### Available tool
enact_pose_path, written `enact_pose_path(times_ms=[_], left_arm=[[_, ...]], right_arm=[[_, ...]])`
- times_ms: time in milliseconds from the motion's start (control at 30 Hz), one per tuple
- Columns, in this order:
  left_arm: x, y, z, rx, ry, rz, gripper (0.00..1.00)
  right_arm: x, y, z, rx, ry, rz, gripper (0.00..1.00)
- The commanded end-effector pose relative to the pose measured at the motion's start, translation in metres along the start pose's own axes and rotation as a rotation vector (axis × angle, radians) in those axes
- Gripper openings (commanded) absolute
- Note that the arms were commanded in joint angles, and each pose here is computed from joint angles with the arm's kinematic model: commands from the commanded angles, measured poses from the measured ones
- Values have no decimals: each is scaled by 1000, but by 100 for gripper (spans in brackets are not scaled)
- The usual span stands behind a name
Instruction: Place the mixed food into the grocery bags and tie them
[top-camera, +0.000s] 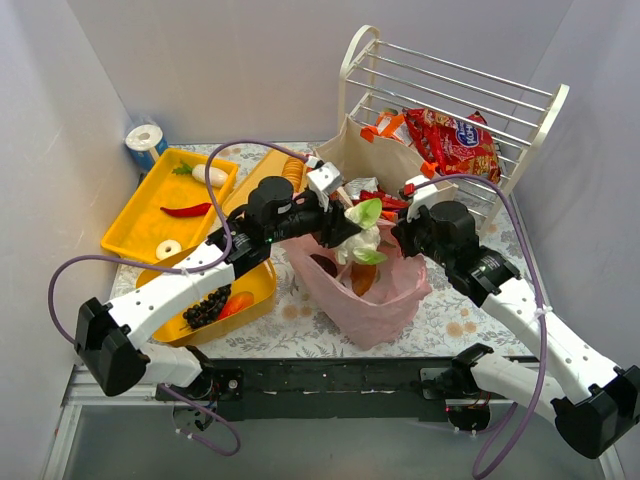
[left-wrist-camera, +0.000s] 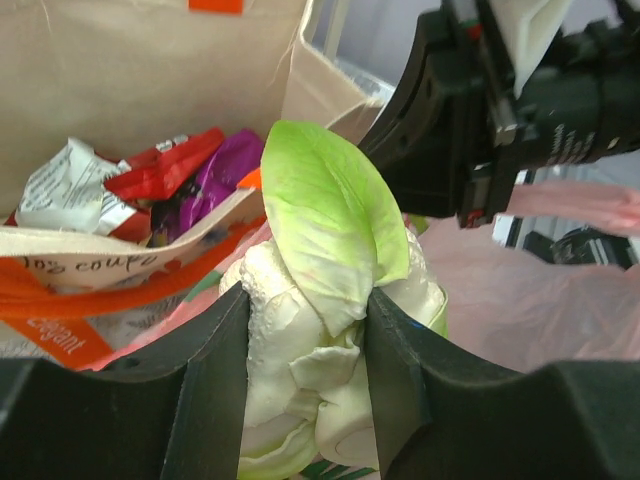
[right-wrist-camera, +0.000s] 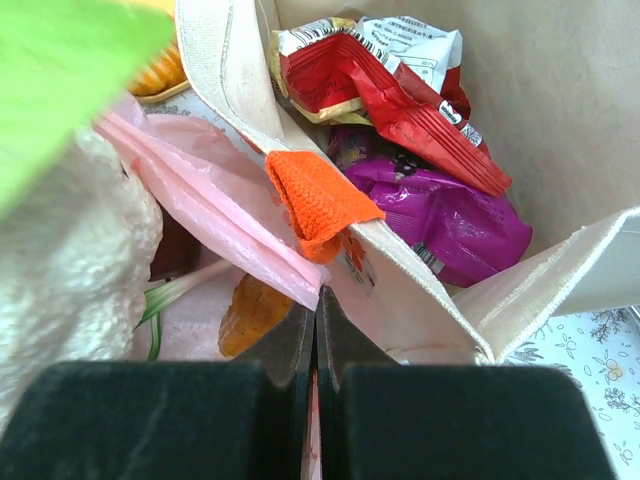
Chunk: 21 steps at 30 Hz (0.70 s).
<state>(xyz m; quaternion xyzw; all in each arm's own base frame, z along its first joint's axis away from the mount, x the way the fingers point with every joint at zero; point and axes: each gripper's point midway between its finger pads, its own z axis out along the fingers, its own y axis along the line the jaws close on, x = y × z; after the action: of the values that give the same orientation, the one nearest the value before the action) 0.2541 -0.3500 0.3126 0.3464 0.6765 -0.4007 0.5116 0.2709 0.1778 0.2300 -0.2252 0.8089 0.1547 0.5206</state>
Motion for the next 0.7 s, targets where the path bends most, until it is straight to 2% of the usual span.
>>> enact_pose_path(times_ms=[0,33,67,167,333,367,433,467,533,567,600,633,667], left_arm=[[-18,-4,-9,0,3,77,10],[-22,-6,-10,8,-2,81,18],[-24,-8,-13,14,-4,84,51],[-36,-14,-19,31,-17,98,98],[-85,-21,-45,49,-105,135,98],[-105,-10,-56,25,-147,142,98],[-121,8,-68,8,-182,96,98],[-133,50,-84,-103,-213,64,98],[-142,105,-97,-271,-244,-8,98],[-142,157,-117,-487,-278,-84,98],[-144,182,-129,-590,-298,-118,98],[-129,216,-131,-690,-275,-176,98],[-118,255,-158,-878,-270,-230,98]], right_arm=[[-19,0,-1,-4,-48,18,1],[-17,-1,1,-1,-42,17,1],[-16,-2,1,4,-38,17,1],[-15,-3,2,10,-29,18,1],[-10,-4,3,16,-15,18,1],[-9,-4,4,15,-12,19,1],[-8,-3,5,10,-9,25,1],[-8,-3,5,9,-9,27,1],[-7,-2,6,4,-9,29,1],[-7,-2,6,3,-7,29,1],[-7,-2,6,6,-6,30,1],[-8,-2,7,4,-6,29,1],[-7,-2,7,6,0,27,1]])
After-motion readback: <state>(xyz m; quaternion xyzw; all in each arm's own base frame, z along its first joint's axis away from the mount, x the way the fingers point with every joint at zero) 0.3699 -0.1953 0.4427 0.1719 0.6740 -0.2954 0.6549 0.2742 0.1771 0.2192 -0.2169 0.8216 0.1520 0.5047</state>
